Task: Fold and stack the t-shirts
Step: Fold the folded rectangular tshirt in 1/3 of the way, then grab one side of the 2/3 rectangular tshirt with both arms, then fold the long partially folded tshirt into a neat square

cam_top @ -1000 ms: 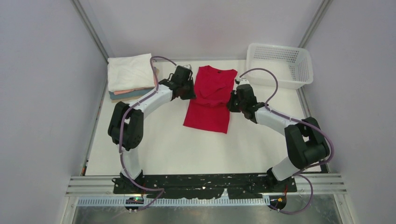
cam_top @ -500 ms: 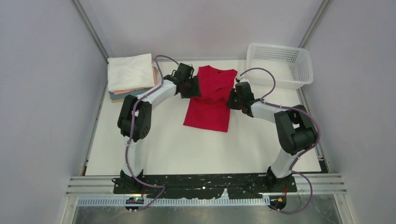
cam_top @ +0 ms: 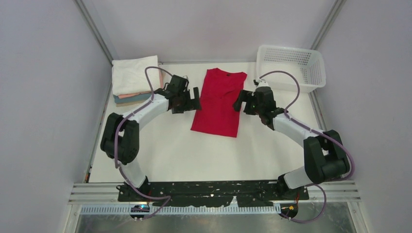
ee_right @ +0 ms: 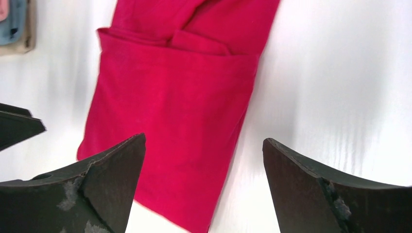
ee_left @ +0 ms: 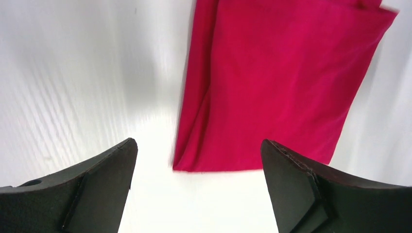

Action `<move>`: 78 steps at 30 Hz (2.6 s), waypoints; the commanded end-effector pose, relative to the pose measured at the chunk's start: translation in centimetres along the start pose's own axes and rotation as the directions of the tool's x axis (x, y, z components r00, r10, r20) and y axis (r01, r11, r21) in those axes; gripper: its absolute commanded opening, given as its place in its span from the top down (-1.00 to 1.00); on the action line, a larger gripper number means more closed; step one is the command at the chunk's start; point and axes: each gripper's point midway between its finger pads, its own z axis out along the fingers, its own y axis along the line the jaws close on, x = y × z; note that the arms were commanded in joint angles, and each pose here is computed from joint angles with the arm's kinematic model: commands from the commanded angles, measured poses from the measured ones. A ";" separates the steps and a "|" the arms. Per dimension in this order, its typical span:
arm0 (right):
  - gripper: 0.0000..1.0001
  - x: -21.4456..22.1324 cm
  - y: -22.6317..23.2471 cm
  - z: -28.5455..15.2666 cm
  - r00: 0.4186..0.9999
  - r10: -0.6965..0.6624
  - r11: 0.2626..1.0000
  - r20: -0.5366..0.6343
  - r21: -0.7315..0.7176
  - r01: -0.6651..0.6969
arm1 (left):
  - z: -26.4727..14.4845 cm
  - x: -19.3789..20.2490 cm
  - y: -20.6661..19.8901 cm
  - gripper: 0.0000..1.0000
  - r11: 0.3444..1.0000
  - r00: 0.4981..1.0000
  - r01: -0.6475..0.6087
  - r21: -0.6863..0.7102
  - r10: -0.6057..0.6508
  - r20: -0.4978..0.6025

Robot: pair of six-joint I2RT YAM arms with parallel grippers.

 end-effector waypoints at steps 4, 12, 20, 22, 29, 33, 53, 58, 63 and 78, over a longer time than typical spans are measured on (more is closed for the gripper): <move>-0.90 5.0 2.9 -3.1 0.992 0.030 0.980 -0.124 -0.192 -0.054 | -1.8 5.4 1.4 -0.99 0.998 0.999 0.021 0.059 -0.019 -0.045; -0.90 11.1 3.5 -5.1 0.963 0.033 0.962 -0.268 -0.253 -0.103 | -0.2 8.3 1.6 -0.52 0.993 0.991 0.066 0.102 -0.054 -0.119; -0.93 12.9 2.9 -4.7 0.954 0.012 0.977 -0.299 -0.198 -0.074 | 1.0 9.0 1.3 -0.04 0.987 0.986 0.094 0.127 -0.075 -0.150; -0.96 13.1 2.7 -4.3 0.954 0.009 0.982 -0.300 -0.177 -0.065 | 1.3 9.0 1.1 0.05 0.987 0.985 0.097 0.129 -0.077 -0.153; -0.68 14.2 1.8 -3.1 0.942 -0.010 0.990 -0.335 -0.134 -0.037 | 2.5 9.8 0.7 0.77 0.985 0.978 0.095 0.142 -0.066 -0.196; -0.14 14.8 1.8 -2.8 0.932 -0.010 0.990 -0.363 -0.135 -0.042 | 2.5 9.9 0.9 1.00 0.987 0.979 0.087 0.137 -0.060 -0.193; 0.89 15.9 7.5 -17.7 0.825 -0.247 0.863 -0.509 -0.502 -0.051 | -9.8 16.7 1.5 1.00 0.952 0.999 0.013 0.306 -0.023 0.030; 0.89 15.8 10.4 -23.6 0.797 -0.305 0.747 -0.521 -0.651 -0.140 | -14.9 16.6 1.0 1.00 0.926 0.981 -0.056 0.373 -0.020 0.195; 0.89 15.5 12.7 -26.6 0.801 -0.282 0.614 -0.528 -0.741 -0.273 | -18.4 14.8 0.6 1.00 0.897 0.940 -0.089 0.432 -0.067 0.334; 0.89 10.4 10.5 -22.3 0.883 -0.128 0.688 -0.451 -0.682 -0.248 | -17.9 5.0 -3.0 1.00 0.942 0.873 -0.163 0.292 0.000 0.487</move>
